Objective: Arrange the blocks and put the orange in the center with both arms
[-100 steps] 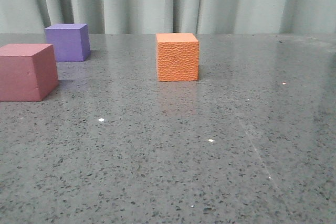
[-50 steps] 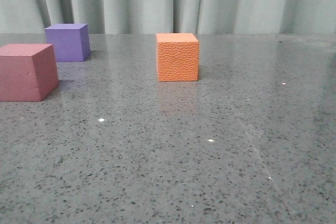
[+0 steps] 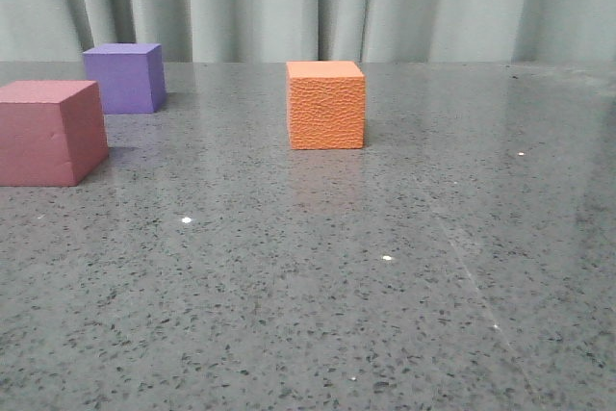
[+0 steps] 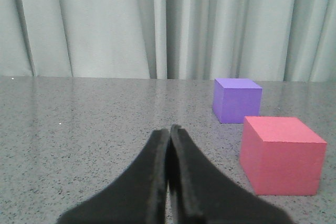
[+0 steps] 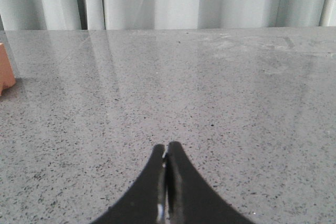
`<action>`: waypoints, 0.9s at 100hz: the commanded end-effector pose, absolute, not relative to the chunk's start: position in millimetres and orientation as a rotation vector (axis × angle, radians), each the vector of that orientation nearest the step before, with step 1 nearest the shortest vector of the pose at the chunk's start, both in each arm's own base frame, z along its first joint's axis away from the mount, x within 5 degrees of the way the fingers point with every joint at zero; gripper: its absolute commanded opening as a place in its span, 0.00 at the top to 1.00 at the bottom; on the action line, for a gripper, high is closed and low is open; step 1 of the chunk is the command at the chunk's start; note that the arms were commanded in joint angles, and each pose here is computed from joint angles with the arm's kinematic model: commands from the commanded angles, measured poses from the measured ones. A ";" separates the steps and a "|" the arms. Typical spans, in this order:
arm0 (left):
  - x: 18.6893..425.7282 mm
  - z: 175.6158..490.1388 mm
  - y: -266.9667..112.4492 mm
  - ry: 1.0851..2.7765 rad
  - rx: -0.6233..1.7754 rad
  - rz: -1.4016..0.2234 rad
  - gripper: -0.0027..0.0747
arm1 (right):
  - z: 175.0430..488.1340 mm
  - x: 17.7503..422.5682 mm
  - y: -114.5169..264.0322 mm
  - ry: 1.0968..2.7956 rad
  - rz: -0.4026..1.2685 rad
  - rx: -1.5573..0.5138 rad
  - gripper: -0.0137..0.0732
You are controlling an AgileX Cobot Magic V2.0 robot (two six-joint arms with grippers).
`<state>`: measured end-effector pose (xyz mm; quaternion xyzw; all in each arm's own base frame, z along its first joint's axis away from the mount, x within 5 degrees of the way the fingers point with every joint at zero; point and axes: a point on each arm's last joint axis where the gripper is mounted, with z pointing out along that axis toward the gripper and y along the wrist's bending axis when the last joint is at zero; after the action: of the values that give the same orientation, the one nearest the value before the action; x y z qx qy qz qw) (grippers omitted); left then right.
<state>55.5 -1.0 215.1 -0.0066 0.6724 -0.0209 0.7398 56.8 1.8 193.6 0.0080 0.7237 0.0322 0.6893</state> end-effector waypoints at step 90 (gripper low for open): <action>54.4 206.9 -2.5 1.403 -0.009 -0.069 0.98 | 207.4 54.1 1.8 1.496 0.066 0.010 0.92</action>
<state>55.5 -1.0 215.1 -0.0066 0.6724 -0.0209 0.7398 56.8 1.8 193.6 0.0080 0.7237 0.0322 0.6893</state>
